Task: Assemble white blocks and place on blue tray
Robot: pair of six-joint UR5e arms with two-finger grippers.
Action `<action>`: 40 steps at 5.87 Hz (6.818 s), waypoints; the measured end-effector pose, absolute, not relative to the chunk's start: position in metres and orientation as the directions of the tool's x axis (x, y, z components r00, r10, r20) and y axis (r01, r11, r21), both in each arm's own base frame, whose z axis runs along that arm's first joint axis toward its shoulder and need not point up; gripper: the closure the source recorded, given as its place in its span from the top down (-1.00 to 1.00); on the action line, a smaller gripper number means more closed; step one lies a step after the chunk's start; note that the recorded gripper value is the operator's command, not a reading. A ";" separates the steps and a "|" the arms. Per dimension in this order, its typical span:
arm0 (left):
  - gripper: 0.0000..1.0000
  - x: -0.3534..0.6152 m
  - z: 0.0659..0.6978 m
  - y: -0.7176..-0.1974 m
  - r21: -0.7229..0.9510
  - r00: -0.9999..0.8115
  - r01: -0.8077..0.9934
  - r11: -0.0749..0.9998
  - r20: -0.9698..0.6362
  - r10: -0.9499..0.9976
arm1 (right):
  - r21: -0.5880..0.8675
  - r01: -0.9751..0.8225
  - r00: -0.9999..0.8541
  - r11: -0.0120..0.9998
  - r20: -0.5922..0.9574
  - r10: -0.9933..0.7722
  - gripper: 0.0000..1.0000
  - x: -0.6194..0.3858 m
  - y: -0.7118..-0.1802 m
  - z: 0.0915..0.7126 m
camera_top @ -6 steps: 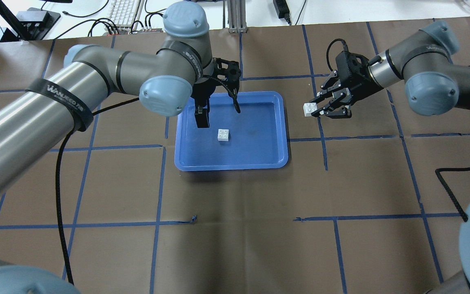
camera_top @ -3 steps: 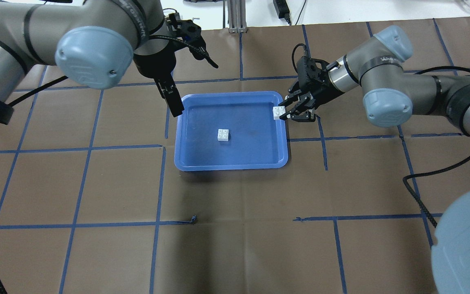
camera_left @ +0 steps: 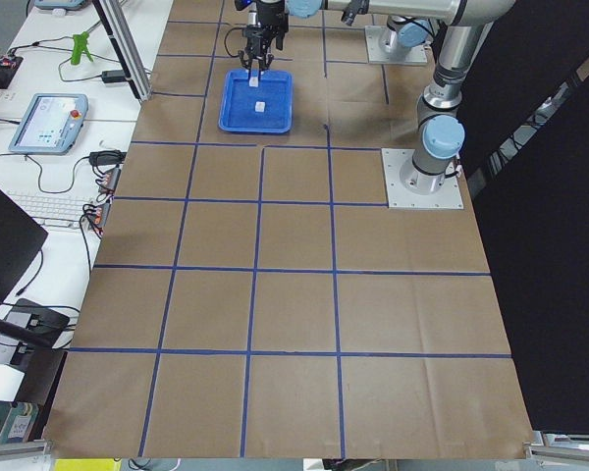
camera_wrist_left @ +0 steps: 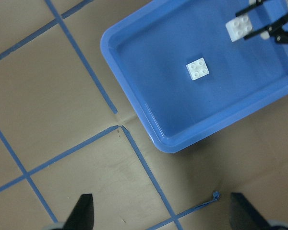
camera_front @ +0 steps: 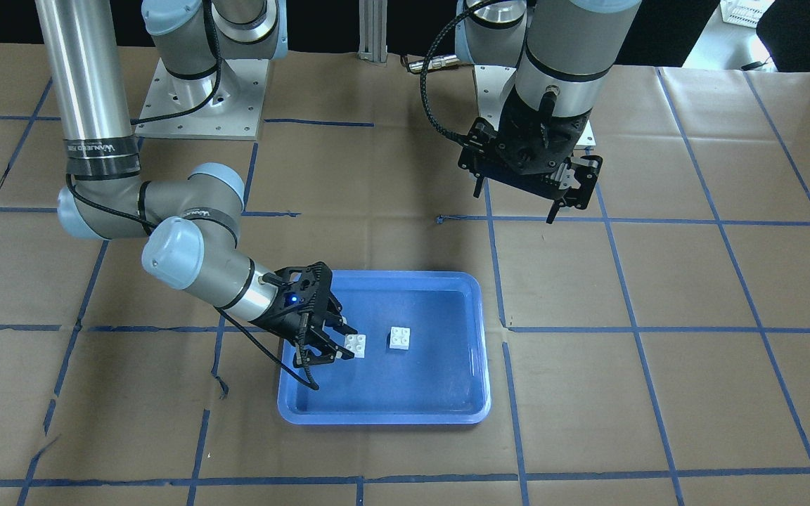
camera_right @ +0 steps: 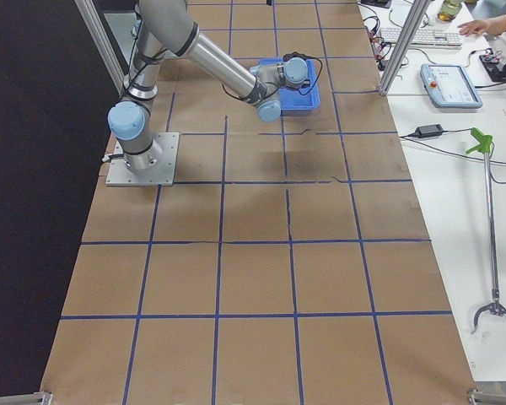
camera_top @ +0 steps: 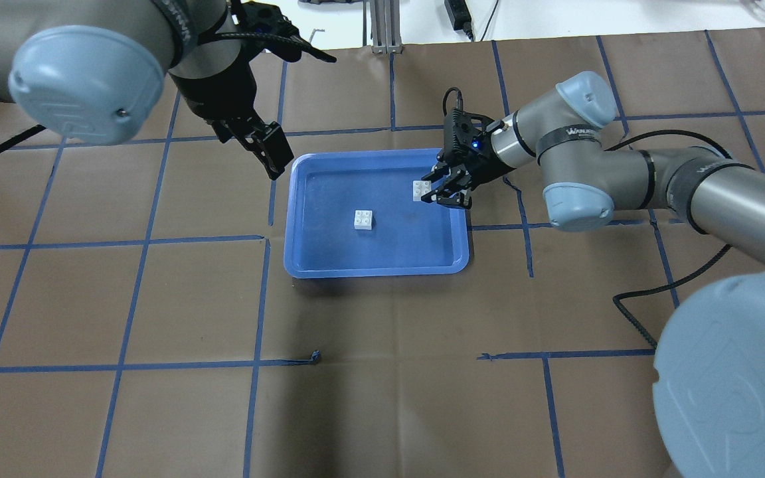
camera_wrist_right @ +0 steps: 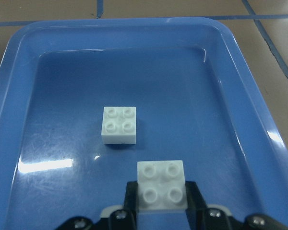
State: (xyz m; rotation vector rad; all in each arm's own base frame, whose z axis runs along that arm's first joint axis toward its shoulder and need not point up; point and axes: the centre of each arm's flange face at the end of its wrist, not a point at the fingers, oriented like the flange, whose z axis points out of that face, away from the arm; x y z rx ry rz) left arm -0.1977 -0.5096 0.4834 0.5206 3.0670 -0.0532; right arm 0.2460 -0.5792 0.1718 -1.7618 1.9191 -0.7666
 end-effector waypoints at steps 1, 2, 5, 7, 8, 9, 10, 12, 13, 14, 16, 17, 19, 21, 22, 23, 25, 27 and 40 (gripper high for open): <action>0.99 -0.196 0.485 -0.509 -0.041 -0.980 0.199 0.979 -0.029 0.198 | -0.652 -0.756 -0.115 0.055 0.051 -0.992 -0.58 0.261 -0.575 0.159; 0.99 -0.195 0.481 -0.510 -0.036 -0.989 0.146 0.989 -0.025 0.146 | -0.649 -0.759 -0.113 0.057 0.045 -0.993 -0.58 0.269 -0.571 0.153; 0.99 -0.194 0.480 -0.507 -0.032 -0.999 0.036 0.999 -0.018 0.036 | -0.644 -0.763 -0.109 0.065 0.028 -0.994 -0.58 0.272 -0.562 0.147; 0.99 -0.194 0.491 -0.509 -0.064 -0.999 -0.028 0.998 -0.017 -0.029 | -0.644 -0.762 -0.108 0.066 0.026 -0.994 -0.58 0.273 -0.560 0.147; 0.99 -0.194 0.496 -0.510 -0.076 -0.997 -0.070 0.995 -0.012 -0.071 | -0.645 -0.761 -0.107 0.066 0.025 -0.994 -0.58 0.274 -0.560 0.147; 0.99 -0.191 0.499 -0.512 -0.090 -0.996 -0.090 0.992 -0.009 -0.091 | -0.648 -0.759 -0.107 0.065 0.025 -0.994 -0.58 0.274 -0.560 0.147; 0.99 -0.184 0.501 -0.515 -0.104 -0.994 -0.104 0.989 -0.006 -0.105 | -0.650 -0.757 -0.106 0.065 0.024 -0.994 -0.55 0.274 -0.560 0.147; 0.99 -0.178 0.503 -0.518 -0.109 -0.993 -0.116 0.987 0.001 -0.117 | -0.651 -0.756 -0.106 0.067 0.021 -0.994 -0.45 0.274 -0.560 0.145; 0.99 -0.178 0.503 -0.518 -0.109 -0.993 -0.117 0.987 0.002 -0.118 | -0.651 -0.756 -0.105 0.067 0.020 -0.994 -0.36 0.275 -0.560 0.145; 0.99 -0.177 0.503 -0.518 -0.109 -0.993 -0.118 0.987 0.002 -0.118 | -0.652 -0.755 -0.106 0.067 0.020 -0.994 -0.25 0.275 -0.560 0.145; 0.99 -0.177 0.502 -0.518 -0.109 -0.993 -0.118 0.987 0.003 -0.118 | -0.653 -0.755 -0.103 0.065 0.021 -0.994 -0.08 0.276 -0.559 0.145; 0.99 -0.177 0.502 -0.518 -0.109 -0.993 -0.118 0.987 0.002 -0.118 | -0.653 -0.755 -0.102 0.064 0.021 -0.995 -0.06 0.277 -0.559 0.145; 0.99 -0.178 0.503 -0.518 -0.110 -0.993 -0.117 0.987 0.001 -0.118 | -0.653 -0.754 -0.102 0.064 0.020 -0.995 -0.05 0.277 -0.559 0.144; 0.99 -0.177 0.503 -0.518 -0.110 -0.993 -0.117 0.987 0.001 -0.118 | -0.653 -0.755 -0.101 0.067 0.016 -0.995 -0.04 0.277 -0.559 0.143; 0.99 -0.177 0.503 -0.518 -0.110 -0.993 -0.117 0.987 0.000 -0.118 | -0.652 -0.755 -0.102 0.068 0.013 -0.995 -0.03 0.277 -0.558 0.143; 0.99 -0.177 0.503 -0.518 -0.110 -0.993 -0.117 0.987 0.000 -0.118 | -0.651 -0.756 -0.102 0.069 0.013 -0.995 0.26 0.277 -0.558 0.143; 0.99 -0.176 0.507 -0.515 -0.117 -0.993 -0.119 0.986 0.004 -0.120 | -0.652 -0.755 -0.102 0.066 0.018 -0.995 0.30 0.277 -0.559 0.145; 0.99 -0.174 0.509 -0.513 -0.120 -0.992 -0.122 0.985 0.005 -0.123 | -0.654 -0.754 -0.102 0.061 0.024 -0.995 0.99 0.277 -0.561 0.147; 0.99 -0.173 0.506 -0.510 -0.114 -0.992 -0.123 0.986 -0.003 -0.125 | 0.057 -0.018 -0.999 0.998 -0.052 -0.015 1.00 0.120 -0.517 0.484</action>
